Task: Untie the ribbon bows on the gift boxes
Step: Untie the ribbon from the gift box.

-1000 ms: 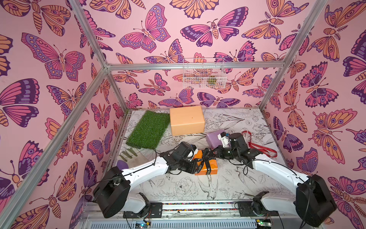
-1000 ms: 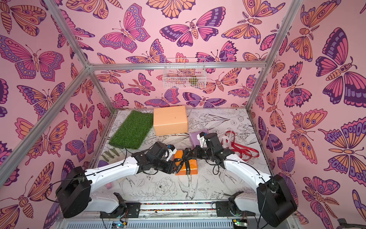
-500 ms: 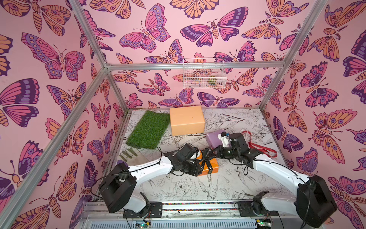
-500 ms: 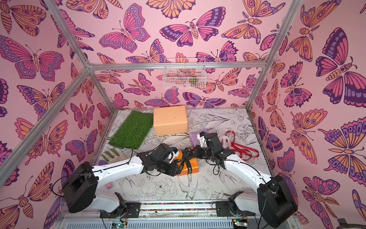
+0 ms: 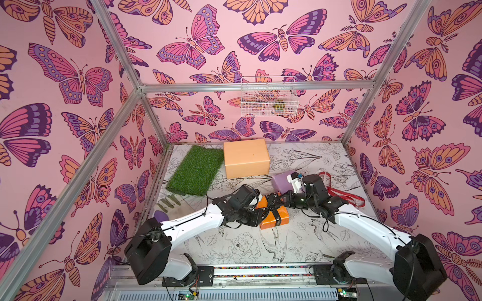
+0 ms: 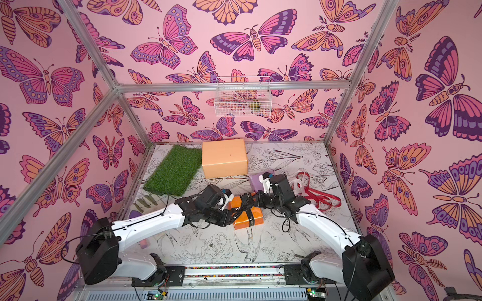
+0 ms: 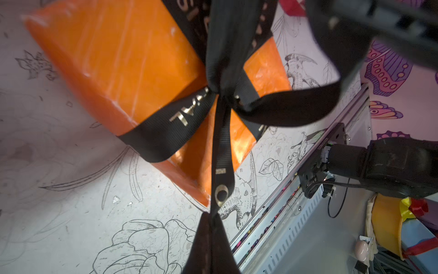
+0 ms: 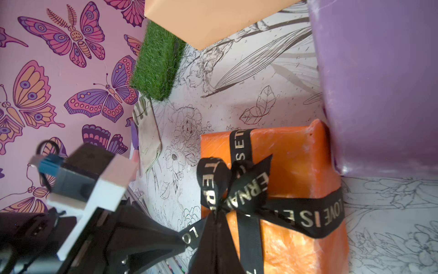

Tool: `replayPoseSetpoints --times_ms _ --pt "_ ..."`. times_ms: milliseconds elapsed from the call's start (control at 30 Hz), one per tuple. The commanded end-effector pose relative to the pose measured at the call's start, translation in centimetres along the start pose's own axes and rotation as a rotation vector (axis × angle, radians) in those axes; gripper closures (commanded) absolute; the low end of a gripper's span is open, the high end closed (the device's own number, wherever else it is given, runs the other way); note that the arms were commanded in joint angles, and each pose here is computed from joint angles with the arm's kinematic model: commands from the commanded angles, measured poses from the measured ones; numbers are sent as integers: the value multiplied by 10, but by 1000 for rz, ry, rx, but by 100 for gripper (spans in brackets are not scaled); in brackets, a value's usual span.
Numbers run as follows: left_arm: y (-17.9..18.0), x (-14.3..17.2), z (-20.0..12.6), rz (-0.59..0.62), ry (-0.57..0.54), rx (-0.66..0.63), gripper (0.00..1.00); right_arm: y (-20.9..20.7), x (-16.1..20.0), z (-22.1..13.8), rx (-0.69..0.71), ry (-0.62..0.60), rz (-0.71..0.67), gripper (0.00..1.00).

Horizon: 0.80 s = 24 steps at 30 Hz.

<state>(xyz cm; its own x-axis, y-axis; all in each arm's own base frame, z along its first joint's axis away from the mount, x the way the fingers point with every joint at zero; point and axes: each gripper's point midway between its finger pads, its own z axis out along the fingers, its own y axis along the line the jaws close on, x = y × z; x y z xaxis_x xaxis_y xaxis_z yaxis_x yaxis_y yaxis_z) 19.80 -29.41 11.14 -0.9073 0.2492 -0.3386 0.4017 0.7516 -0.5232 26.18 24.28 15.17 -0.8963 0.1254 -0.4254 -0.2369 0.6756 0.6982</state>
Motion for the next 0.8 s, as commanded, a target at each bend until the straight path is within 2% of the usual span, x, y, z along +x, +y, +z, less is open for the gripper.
replayPoseSetpoints --times_ms 0,200,300,433,467,567,667,767 --pt "23 -10 -7 -25 -27 -63 100 36 0 7 -63 16 -96 100" --pt "42 -32 -9 -43 -88 -82 100 75 31 35 -78 148 -255 98" --pt "49 -35 -7 -47 -91 -90 100 76 41 41 -61 203 -296 77" --pt "52 -33 -4 -57 -87 -82 100 67 32 29 18 157 -314 48" --pt "52 -33 -4 -58 -87 -79 100 64 28 23 45 144 -316 45" --pt "52 -32 -4 -55 -86 -77 100 47 11 1 154 64 -292 44" --pt "52 -31 -3 -56 -82 -76 100 15 -7 -22 261 -32 -216 55" --pt "50 -31 -1 -56 -76 -64 100 -12 -16 -36 270 -81 -94 60"
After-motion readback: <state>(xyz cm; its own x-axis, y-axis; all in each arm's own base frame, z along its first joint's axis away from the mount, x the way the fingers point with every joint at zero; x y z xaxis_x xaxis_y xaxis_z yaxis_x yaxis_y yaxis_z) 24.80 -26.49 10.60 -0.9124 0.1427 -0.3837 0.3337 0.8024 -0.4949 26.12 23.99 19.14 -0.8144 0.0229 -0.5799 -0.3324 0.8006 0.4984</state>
